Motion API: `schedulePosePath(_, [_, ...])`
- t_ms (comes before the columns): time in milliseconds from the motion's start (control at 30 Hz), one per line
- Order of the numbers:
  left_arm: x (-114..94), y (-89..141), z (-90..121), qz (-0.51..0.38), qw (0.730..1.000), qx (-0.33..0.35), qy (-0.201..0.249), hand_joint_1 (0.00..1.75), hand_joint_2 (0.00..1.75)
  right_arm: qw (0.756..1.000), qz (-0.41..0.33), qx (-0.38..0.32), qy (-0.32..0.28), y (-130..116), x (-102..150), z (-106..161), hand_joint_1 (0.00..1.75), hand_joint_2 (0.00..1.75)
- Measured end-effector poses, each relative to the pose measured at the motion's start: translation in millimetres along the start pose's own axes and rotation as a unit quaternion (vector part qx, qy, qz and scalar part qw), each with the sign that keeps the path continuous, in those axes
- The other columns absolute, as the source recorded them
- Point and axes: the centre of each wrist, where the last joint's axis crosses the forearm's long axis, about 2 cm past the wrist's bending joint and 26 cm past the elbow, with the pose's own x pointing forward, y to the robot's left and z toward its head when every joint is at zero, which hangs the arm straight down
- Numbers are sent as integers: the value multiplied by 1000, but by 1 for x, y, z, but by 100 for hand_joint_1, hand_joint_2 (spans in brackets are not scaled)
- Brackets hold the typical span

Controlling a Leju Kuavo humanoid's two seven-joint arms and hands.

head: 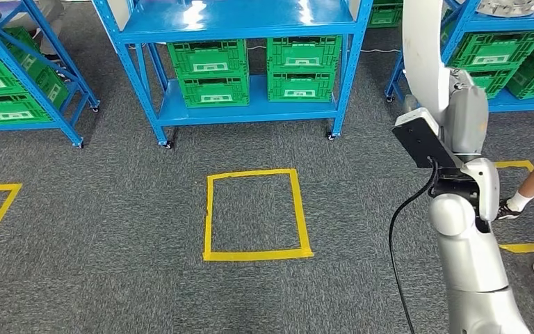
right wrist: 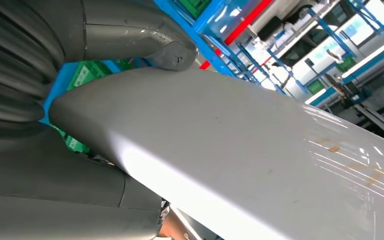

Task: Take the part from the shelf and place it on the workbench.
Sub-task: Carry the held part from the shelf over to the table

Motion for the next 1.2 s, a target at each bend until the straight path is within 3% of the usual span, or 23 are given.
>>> schedulePosePath(600, [1, 0, 0, 13, 1000, 1, -21, 0, 175, 1000, -17, -3, -3, -4, -6, -13, 175, 175])
schedulePosePath(1200, [-1, -2, 0, 8, 1000, -2, 1, 0, 175, 1000, -20, 2, 3, -7, -10, -26, 175, 175])
